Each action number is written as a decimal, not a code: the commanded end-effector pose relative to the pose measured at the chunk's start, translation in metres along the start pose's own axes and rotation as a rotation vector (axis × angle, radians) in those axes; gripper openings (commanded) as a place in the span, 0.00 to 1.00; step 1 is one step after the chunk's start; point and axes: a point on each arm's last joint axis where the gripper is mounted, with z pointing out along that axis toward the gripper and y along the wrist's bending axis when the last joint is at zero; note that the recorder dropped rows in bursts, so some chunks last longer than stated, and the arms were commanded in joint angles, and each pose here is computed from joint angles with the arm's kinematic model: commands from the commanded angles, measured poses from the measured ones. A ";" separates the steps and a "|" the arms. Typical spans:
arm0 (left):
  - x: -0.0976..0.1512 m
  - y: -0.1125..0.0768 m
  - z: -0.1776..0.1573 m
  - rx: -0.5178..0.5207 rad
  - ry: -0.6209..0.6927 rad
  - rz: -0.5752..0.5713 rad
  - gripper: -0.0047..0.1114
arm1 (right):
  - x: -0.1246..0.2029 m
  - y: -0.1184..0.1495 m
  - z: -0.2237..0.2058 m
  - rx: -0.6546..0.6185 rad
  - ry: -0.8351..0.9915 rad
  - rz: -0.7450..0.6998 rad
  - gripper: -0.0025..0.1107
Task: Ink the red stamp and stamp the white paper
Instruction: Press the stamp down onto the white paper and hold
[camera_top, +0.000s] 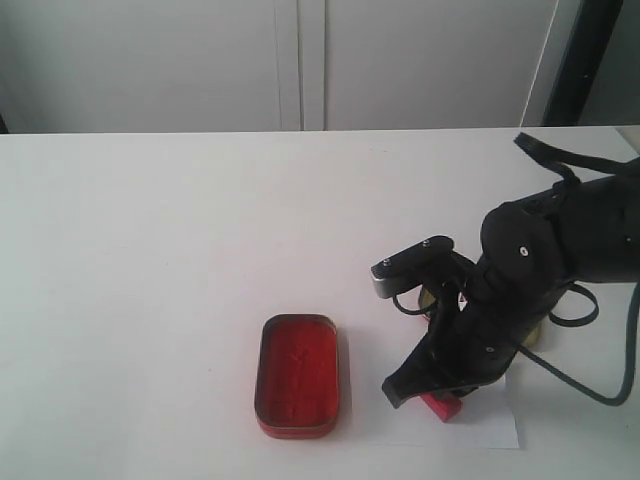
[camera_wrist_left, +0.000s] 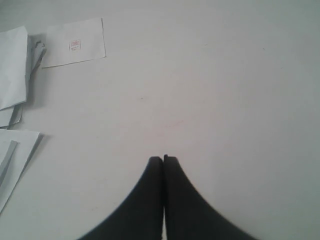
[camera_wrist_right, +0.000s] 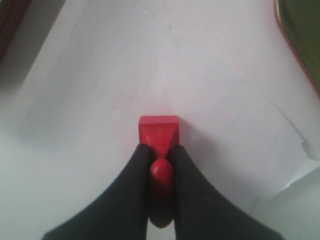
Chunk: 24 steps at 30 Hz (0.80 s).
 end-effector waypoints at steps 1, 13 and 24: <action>0.001 0.000 0.000 0.005 -0.001 -0.012 0.04 | 0.006 -0.001 0.003 0.015 0.026 -0.016 0.02; 0.001 0.000 0.000 0.005 -0.001 -0.012 0.04 | 0.005 0.000 -0.018 0.018 -0.047 -0.017 0.02; 0.001 0.000 0.000 0.005 -0.001 -0.012 0.04 | 0.006 0.000 -0.022 0.018 -0.054 -0.017 0.02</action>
